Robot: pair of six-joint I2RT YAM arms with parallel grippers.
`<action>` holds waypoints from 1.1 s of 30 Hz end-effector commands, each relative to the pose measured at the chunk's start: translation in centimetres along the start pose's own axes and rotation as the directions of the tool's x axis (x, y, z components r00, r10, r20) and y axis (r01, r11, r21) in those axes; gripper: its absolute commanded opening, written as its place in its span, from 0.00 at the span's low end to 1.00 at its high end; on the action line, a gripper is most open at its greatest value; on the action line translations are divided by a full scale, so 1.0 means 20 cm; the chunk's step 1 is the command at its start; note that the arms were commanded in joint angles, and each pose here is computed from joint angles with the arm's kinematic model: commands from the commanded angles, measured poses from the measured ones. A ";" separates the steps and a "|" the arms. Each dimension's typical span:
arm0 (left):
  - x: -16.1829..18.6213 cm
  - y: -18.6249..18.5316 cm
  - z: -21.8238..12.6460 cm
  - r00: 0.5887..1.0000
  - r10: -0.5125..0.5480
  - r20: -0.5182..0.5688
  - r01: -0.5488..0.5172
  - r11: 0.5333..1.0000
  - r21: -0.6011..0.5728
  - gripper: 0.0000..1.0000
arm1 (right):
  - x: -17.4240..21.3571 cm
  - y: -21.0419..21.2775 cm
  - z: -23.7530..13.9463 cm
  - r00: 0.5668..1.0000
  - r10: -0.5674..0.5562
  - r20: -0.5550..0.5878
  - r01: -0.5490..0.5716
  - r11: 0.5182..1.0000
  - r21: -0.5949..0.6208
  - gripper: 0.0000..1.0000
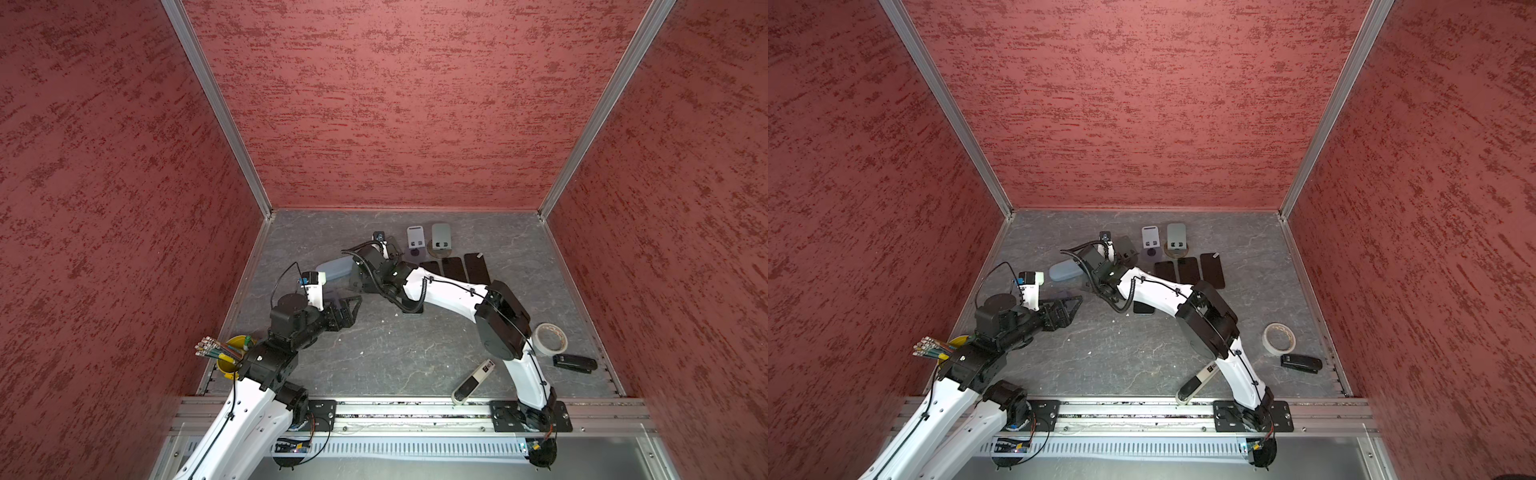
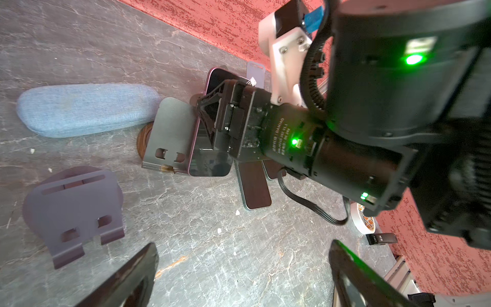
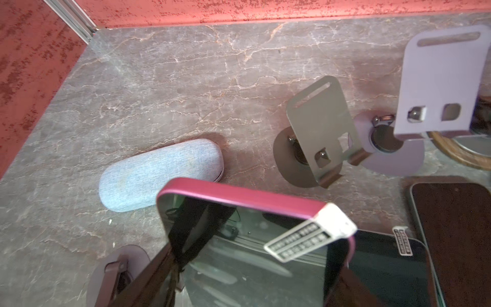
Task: Remove the phone from the phone stand
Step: 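Close the right gripper on the pink-framed phone and lift it off the stand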
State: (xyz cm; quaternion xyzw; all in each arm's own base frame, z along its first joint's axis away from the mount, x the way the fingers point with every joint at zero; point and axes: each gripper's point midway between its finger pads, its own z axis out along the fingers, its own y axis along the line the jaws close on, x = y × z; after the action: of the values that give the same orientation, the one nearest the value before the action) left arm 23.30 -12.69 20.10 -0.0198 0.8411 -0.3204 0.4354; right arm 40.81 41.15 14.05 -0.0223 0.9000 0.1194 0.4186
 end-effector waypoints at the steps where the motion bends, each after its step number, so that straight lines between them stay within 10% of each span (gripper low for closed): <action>1: -0.03 -0.04 0.01 1.000 -0.005 0.016 0.005 0.999 0.037 1.00 | -0.19 0.06 -0.13 0.995 0.042 0.086 -0.036 0.996 -0.079 0.52; 33: -0.09 -0.23 0.25 1.000 0.001 0.007 -0.001 0.998 0.055 1.00 | -0.12 -0.18 -0.22 1.000 0.020 -0.020 -0.024 0.976 -0.215 0.52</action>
State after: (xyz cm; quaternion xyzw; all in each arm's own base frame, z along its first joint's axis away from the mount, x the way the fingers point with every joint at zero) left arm 26.18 -18.02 20.24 -0.0073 0.8450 -0.3353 0.4165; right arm 39.66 35.91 14.61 -0.0545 0.9047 0.1795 0.3826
